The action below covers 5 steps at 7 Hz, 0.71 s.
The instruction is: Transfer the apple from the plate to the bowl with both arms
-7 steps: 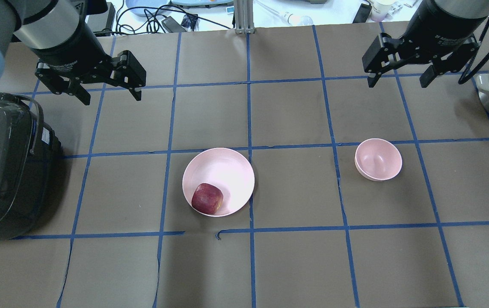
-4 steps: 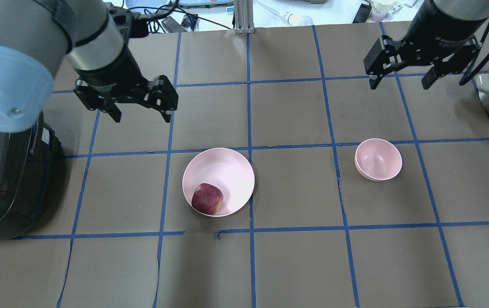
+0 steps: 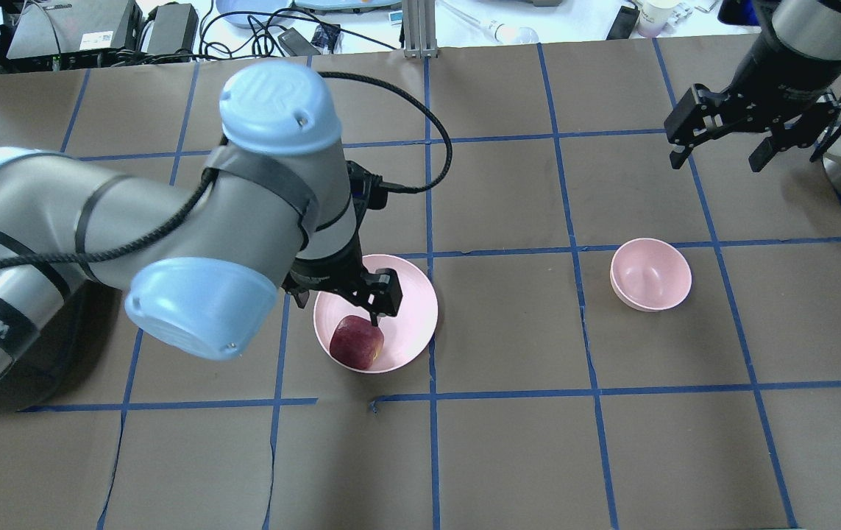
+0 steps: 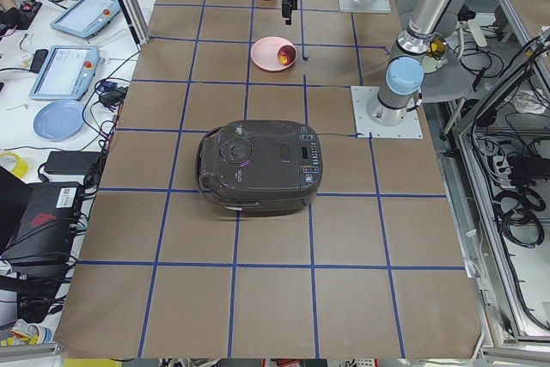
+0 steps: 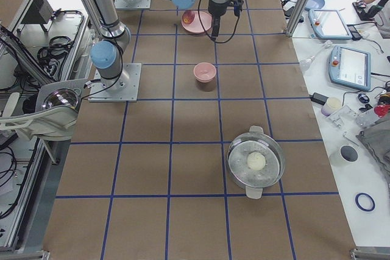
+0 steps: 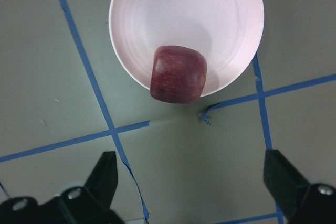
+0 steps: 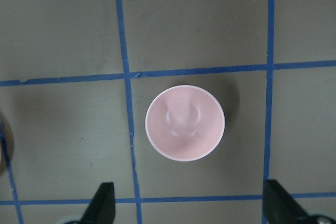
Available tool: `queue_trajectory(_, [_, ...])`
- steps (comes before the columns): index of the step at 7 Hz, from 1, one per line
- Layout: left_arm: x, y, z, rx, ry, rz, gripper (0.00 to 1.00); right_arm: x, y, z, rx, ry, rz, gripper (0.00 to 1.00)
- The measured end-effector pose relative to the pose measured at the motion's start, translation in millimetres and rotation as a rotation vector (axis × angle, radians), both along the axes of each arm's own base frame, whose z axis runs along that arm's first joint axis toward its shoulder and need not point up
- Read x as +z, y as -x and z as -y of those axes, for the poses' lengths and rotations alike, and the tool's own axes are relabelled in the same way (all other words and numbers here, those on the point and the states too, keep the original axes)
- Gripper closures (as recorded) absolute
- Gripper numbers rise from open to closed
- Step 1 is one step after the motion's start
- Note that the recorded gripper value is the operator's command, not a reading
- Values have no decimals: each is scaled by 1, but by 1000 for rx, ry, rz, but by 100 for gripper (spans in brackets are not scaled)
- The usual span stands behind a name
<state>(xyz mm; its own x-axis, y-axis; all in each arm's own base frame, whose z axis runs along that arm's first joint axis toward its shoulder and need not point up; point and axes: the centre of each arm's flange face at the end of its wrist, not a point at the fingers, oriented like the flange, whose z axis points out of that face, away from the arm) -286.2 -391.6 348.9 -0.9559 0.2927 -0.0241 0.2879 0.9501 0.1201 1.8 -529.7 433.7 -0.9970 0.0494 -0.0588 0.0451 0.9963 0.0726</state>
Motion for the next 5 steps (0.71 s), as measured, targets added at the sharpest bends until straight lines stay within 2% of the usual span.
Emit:
queue_trajectory(1, [-36,2,-9,-39,0,1,0,-32,26,7,10,-13,11,0])
queue_trajectory(3, [-96,-3,-17,-104,35,25,1,-109,44,7,9,-12,13,0])
queue_trajectory(5, [-128,-3,-11,-119,63,39,2,-166,45,0,4,-41,19,0])
